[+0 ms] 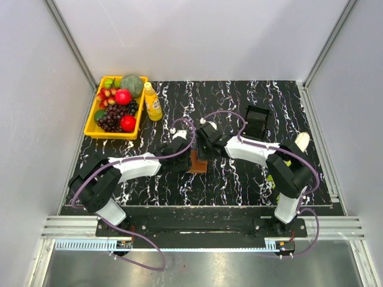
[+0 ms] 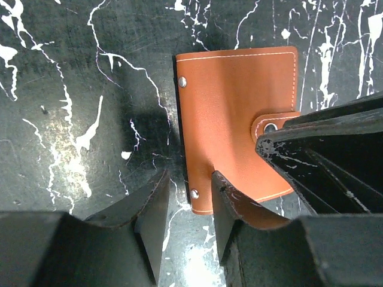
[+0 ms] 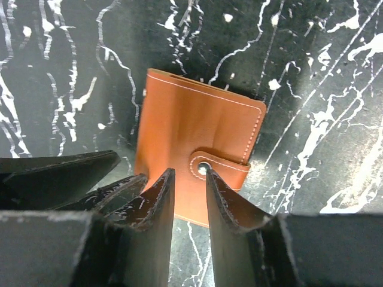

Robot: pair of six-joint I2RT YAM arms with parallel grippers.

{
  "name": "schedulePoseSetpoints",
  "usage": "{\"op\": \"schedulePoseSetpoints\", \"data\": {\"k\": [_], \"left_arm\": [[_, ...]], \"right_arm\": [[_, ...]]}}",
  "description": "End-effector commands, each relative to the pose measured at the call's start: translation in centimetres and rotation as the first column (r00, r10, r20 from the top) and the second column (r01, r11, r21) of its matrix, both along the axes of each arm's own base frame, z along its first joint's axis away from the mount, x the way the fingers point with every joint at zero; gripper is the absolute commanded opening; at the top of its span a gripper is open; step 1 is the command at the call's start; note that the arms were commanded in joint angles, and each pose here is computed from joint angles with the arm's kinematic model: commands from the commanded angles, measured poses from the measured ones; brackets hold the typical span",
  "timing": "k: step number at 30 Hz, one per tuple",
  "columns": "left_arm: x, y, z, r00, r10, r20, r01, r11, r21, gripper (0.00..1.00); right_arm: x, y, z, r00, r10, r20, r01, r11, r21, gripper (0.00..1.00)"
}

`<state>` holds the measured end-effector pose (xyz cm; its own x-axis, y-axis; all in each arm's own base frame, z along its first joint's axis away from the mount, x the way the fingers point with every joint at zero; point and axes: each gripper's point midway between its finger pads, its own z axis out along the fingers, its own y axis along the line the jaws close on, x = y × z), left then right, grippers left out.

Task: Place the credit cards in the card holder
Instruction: Open the card holder at the center of the board.

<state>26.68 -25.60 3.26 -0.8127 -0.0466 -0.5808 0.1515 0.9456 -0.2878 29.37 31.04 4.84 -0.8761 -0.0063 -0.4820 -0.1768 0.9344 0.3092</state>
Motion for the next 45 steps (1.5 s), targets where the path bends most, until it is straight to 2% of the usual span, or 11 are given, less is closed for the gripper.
{"op": "schedulePoseSetpoints", "data": {"k": [1, 15, 25, 27, 32, 38, 39, 40, 41, 43, 45], "left_arm": [[0.8, -1.2, -0.2, 1.0, 0.01, 0.004, -0.01, 0.998, -0.07, 0.36], [-0.3, -1.2, -2.3, 0.998, 0.043, -0.043, -0.048, 0.99, -0.132, 0.36], [0.0, -1.0, -2.1, 0.998, 0.052, -0.033, -0.056, 0.991, -0.118, 0.32], [0.0, -0.9, -2.2, 0.998, 0.057, -0.036, -0.061, 0.992, -0.115, 0.3], [-0.1, -0.4, -3.0, 0.995, 0.085, -0.045, -0.089, 0.991, -0.096, 0.09], [-0.1, -0.2, -3.5, 0.994, 0.098, -0.046, -0.102, 0.99, -0.1, 0.01], [-0.1, -0.2, -3.5, 0.994, 0.101, -0.046, -0.105, 0.989, -0.104, 0.01], [-0.2, -0.4, -3.4, 0.994, 0.097, -0.044, -0.101, 0.989, -0.109, 0.07], [-0.2, -0.4, -3.3, 0.994, 0.097, -0.046, -0.102, 0.987, -0.121, 0.18], [-0.4, -0.5, -3.0, 0.994, 0.098, -0.04, -0.103, 0.985, -0.139, 0.24], [-0.2, -0.6, -2.4, 0.995, 0.101, -0.025, -0.104, 0.981, -0.163, 0.37]], "right_arm": [[0.7, -0.9, -0.9, 1.0, -0.005, 0.025, 0.008, 0.993, -0.118, 0.33], [-0.1, -0.5, -2.9, 0.998, 0.046, 0.041, -0.032, 0.958, -0.286, 0.34], [-0.1, -0.8, -2.7, 0.997, 0.025, 0.067, -0.001, 0.942, -0.335, 0.15], [0.0, -0.7, -2.3, 0.997, 0.02, 0.074, 0.006, 0.944, -0.329, 0.13], [0.1, -0.2, -1.1, 0.995, 0.009, 0.101, 0.019, 0.961, -0.274, 0.0], [0.1, 0.2, -0.5, 0.994, 0.013, 0.11, 0.014, 0.97, -0.241, 0.0], [0.1, 0.3, -0.4, 0.994, 0.013, 0.112, 0.014, 0.972, -0.234, 0.0], [0.0, 0.5, -0.4, 0.994, 0.012, 0.11, 0.013, 0.975, -0.221, 0.0], [0.0, 0.7, -0.2, 0.994, 0.01, 0.11, 0.013, 0.979, -0.202, 0.0], [-0.1, 1.1, 0.1, 0.994, 0.009, 0.105, 0.009, 0.985, -0.171, 0.0], [-0.1, 1.3, 0.3, 0.994, 0.0, 0.105, 0.017, 0.987, -0.159, 0.0]]}}
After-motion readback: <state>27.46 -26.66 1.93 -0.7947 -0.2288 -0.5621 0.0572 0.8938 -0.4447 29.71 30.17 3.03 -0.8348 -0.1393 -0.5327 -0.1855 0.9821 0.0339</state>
